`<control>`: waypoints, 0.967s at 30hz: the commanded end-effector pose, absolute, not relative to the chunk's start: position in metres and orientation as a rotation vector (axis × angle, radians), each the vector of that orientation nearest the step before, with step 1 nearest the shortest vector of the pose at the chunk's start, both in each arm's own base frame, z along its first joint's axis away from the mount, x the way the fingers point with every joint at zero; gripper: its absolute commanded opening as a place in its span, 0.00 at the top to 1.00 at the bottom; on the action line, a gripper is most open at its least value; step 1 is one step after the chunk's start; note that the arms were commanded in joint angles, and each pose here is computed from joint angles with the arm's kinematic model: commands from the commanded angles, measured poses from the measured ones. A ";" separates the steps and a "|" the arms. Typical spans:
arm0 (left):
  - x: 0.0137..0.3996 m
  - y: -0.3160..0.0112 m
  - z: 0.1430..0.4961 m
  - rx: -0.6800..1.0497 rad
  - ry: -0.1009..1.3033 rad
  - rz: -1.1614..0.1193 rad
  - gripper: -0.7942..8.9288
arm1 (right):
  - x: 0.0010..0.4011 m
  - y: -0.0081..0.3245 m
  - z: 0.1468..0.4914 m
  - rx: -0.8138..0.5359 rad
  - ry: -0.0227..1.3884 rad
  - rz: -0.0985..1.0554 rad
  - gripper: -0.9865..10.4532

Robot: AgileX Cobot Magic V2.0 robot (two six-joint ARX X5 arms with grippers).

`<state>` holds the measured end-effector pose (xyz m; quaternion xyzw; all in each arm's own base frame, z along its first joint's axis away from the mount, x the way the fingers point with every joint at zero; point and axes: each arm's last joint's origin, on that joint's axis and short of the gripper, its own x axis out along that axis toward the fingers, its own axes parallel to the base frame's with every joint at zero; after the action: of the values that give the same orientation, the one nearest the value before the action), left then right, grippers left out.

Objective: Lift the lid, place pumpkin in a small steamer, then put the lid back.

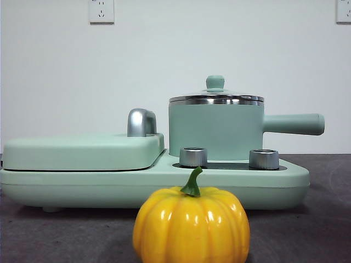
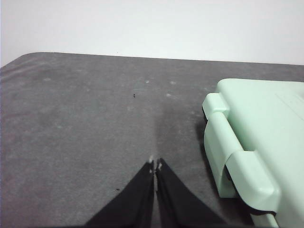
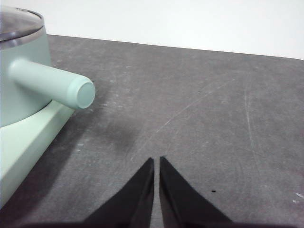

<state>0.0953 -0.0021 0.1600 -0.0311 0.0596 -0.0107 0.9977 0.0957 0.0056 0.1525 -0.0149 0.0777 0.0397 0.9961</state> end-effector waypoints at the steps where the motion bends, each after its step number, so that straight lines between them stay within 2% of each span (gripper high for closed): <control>1: 0.096 -0.002 0.155 -0.188 0.127 -0.014 0.91 | 0.096 0.006 0.152 0.037 0.147 0.078 0.90; 5: 0.096 -0.002 0.156 -0.307 0.119 -0.014 0.91 | 0.096 0.008 0.154 0.140 0.147 0.135 0.90; 8: 0.095 -0.005 0.161 -0.306 0.121 -0.112 0.91 | 0.094 0.010 0.162 0.199 0.146 0.196 0.90; 12: 0.092 -0.009 0.177 -0.319 0.114 -0.213 0.91 | 0.088 0.010 0.183 0.260 0.140 0.205 0.90; 17: 0.086 -0.013 0.207 -0.364 0.144 -0.269 0.91 | 0.078 0.011 0.221 0.347 0.137 0.225 0.90; 22: 0.081 -0.016 0.241 -0.354 0.204 -0.335 0.91 | 0.069 0.012 0.262 0.356 0.178 0.301 0.90; 29: 0.081 -0.022 0.288 -0.286 0.300 -0.501 0.91 | 0.062 0.016 0.312 0.274 0.279 0.456 0.90</control>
<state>0.0820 -0.0215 0.2797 -0.1615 0.1597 -0.2315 0.9459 0.0635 0.0155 0.3049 0.1558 0.1438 0.2108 0.9543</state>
